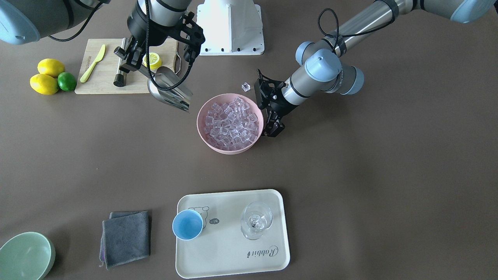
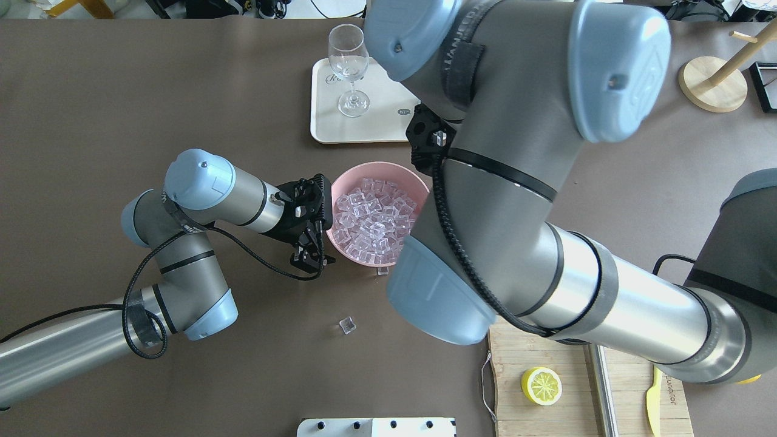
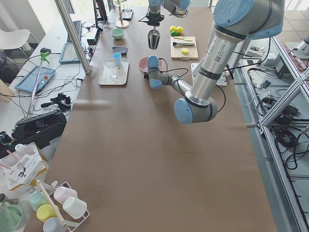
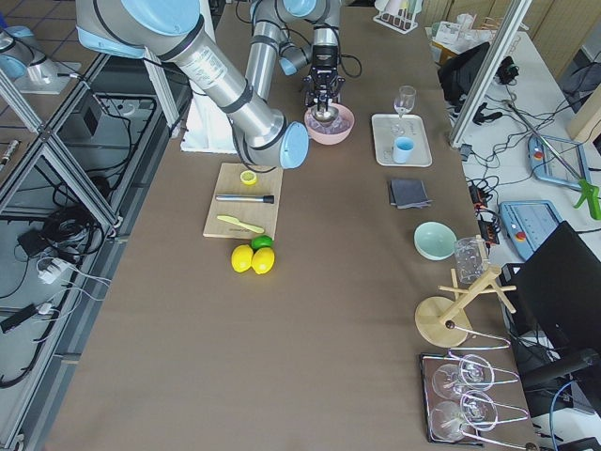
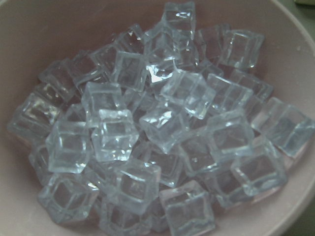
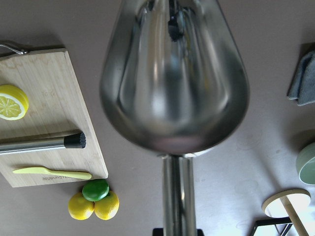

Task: Put ice in cup with scoop
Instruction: 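Lower the scoop with the right gripper into the ice cubes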

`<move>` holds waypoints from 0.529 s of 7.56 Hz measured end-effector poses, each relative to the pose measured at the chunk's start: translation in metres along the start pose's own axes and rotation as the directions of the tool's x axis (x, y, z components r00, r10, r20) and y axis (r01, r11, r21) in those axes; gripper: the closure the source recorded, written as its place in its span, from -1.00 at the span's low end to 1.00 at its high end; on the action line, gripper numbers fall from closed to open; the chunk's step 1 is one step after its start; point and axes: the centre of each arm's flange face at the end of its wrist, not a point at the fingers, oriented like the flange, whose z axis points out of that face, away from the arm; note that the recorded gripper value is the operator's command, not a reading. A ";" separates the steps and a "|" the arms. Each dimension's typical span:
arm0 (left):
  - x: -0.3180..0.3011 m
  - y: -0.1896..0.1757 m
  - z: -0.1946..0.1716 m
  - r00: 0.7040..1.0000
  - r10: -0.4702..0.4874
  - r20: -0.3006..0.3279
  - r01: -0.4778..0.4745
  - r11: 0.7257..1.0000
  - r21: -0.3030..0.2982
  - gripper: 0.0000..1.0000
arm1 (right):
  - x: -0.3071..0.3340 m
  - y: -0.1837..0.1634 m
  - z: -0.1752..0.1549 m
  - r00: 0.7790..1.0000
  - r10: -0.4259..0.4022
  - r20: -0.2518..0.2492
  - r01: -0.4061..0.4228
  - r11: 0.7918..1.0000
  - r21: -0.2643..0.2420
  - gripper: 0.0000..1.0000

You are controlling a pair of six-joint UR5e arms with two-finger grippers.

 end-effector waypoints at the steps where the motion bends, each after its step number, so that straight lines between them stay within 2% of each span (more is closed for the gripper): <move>1: 0.000 0.000 0.000 1.000 0.000 0.000 0.000 1.000 0.000 -0.97 | 0.009 -0.018 -0.012 1.000 -0.006 0.004 0.006 0.999 -0.036 1.00; 4: 0.001 0.000 0.001 1.000 0.001 0.000 -0.001 1.000 0.000 -0.97 | 0.017 -0.080 -0.022 0.998 -0.058 -0.008 0.057 0.989 -0.135 1.00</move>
